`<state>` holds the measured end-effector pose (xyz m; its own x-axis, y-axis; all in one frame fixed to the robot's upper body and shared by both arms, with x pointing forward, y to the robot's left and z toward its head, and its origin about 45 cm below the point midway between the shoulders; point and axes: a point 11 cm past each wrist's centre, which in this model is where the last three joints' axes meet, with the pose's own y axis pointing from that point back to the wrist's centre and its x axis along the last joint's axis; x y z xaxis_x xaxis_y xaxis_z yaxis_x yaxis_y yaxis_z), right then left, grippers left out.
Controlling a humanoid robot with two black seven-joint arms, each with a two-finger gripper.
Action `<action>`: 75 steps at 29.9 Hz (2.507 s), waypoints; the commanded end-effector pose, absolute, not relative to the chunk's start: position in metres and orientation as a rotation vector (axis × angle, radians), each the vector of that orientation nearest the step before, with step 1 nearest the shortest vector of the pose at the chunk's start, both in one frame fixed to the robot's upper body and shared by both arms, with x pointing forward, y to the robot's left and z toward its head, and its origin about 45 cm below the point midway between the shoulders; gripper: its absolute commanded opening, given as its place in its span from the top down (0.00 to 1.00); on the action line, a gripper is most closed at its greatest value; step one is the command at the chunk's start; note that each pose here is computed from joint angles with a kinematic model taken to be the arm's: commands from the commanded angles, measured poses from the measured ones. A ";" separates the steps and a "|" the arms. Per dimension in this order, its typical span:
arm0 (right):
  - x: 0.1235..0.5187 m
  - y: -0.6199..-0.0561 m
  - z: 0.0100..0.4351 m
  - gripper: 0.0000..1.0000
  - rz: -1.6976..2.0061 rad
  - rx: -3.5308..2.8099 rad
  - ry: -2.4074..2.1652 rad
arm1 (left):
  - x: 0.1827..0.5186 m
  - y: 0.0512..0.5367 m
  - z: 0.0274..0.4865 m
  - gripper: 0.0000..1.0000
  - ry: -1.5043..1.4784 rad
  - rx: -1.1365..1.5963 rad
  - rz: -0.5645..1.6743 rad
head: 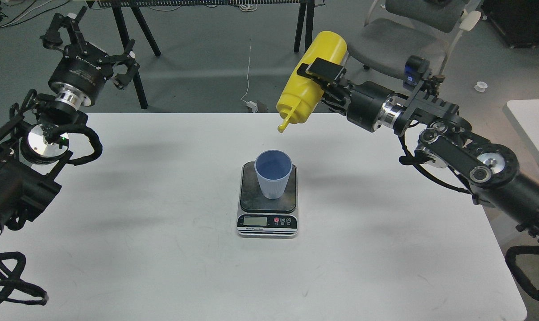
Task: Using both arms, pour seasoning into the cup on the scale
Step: 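Lift the yellow bottle with the right gripper over the cup, then tilt the bottle nozzle-down into the cup and squeeze out seasoning, then raise the bottle upright and lower it back onto the table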
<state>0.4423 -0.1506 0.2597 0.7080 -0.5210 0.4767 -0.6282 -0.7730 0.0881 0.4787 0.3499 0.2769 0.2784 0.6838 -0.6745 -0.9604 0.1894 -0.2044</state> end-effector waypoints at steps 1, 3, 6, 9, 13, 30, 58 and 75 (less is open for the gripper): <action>0.440 -0.124 0.247 0.50 0.789 2.585 -0.795 | 0.479 0.347 0.274 0.00 0.501 -0.678 1.223; 0.439 -0.111 0.245 0.50 0.917 2.509 -0.734 | 0.479 0.346 0.274 0.00 0.501 -0.679 1.219; 0.441 -0.100 0.234 0.50 1.045 2.400 -0.704 | 0.478 0.346 0.272 0.00 0.506 -0.679 1.221; 0.442 -0.092 0.230 0.50 1.145 2.332 -0.688 | 0.477 0.347 0.271 0.00 0.508 -0.683 1.223; 0.439 -0.092 0.224 0.50 1.250 2.248 -0.623 | 0.477 0.349 0.271 0.00 0.504 -0.678 1.228; 0.436 -0.091 0.214 0.51 1.446 2.094 -0.570 | 0.477 0.355 0.275 0.00 0.491 -0.693 1.240; 0.426 -0.279 0.281 0.51 -0.469 2.966 -1.564 | 0.465 0.409 0.295 0.00 0.413 -0.689 1.318; 0.322 -0.267 0.121 0.49 -1.823 2.710 -2.127 | 0.465 0.411 0.294 0.00 0.405 -0.692 1.337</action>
